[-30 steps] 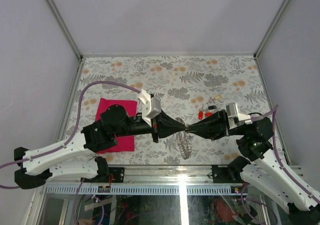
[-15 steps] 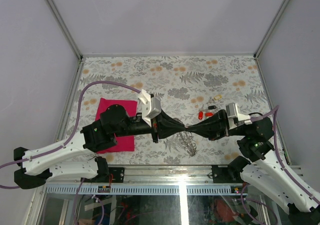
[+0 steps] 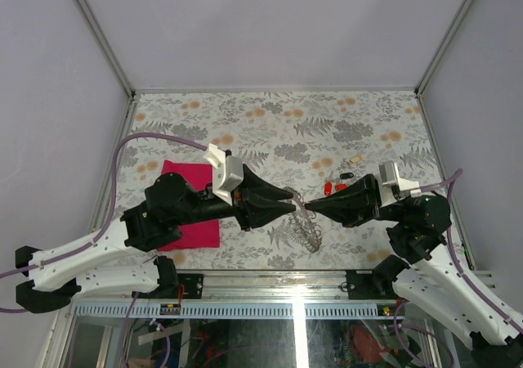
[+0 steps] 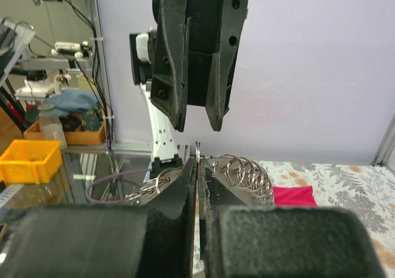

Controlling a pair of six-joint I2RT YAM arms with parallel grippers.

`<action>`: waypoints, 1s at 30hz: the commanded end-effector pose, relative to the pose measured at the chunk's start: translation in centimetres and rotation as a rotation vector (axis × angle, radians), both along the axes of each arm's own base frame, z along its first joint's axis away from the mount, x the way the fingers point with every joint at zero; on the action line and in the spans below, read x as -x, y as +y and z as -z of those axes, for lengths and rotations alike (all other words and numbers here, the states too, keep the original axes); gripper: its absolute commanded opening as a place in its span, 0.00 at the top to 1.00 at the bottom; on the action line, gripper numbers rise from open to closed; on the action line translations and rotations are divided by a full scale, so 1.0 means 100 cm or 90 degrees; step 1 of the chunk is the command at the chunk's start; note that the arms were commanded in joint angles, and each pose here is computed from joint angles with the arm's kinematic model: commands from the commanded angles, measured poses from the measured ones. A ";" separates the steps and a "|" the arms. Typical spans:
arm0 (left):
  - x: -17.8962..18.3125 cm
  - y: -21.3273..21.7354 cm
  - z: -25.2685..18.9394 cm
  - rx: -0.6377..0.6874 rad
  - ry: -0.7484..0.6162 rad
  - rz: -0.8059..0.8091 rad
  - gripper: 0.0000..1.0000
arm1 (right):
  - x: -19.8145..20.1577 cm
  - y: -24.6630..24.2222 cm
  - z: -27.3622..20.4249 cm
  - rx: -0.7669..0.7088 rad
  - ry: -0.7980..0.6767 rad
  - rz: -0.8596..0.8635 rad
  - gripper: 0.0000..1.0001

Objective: Put the keys on the keyring

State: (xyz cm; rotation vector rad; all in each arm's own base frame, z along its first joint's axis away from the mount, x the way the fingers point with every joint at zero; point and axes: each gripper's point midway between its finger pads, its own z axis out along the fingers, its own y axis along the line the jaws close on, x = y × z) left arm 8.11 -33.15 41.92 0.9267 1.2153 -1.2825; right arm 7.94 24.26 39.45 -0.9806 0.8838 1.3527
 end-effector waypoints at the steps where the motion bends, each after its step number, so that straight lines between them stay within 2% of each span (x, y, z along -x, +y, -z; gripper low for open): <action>1: 0.000 0.007 -0.024 0.064 -0.014 -0.008 0.71 | 0.002 -0.009 -0.039 -0.106 0.007 0.006 1.00; 9: 0.000 0.007 -0.032 0.089 -0.020 -0.008 0.70 | 0.005 -0.016 -0.060 -0.196 0.053 -0.030 1.00; 10: 0.000 0.006 -0.037 0.103 -0.026 -0.007 0.64 | 0.006 -0.017 -0.063 -0.210 0.055 -0.041 1.00; 13: 0.000 0.007 -0.046 0.124 -0.033 -0.009 0.60 | 0.005 -0.016 -0.063 -0.212 0.055 -0.044 1.00; 19: -0.004 0.007 -0.057 0.158 -0.040 -0.020 0.60 | 0.006 -0.015 -0.062 -0.218 0.051 -0.054 1.00; 30: -0.009 -0.009 -0.052 0.148 -0.032 -0.017 0.62 | 0.010 -0.014 -0.064 -0.221 0.038 -0.075 1.00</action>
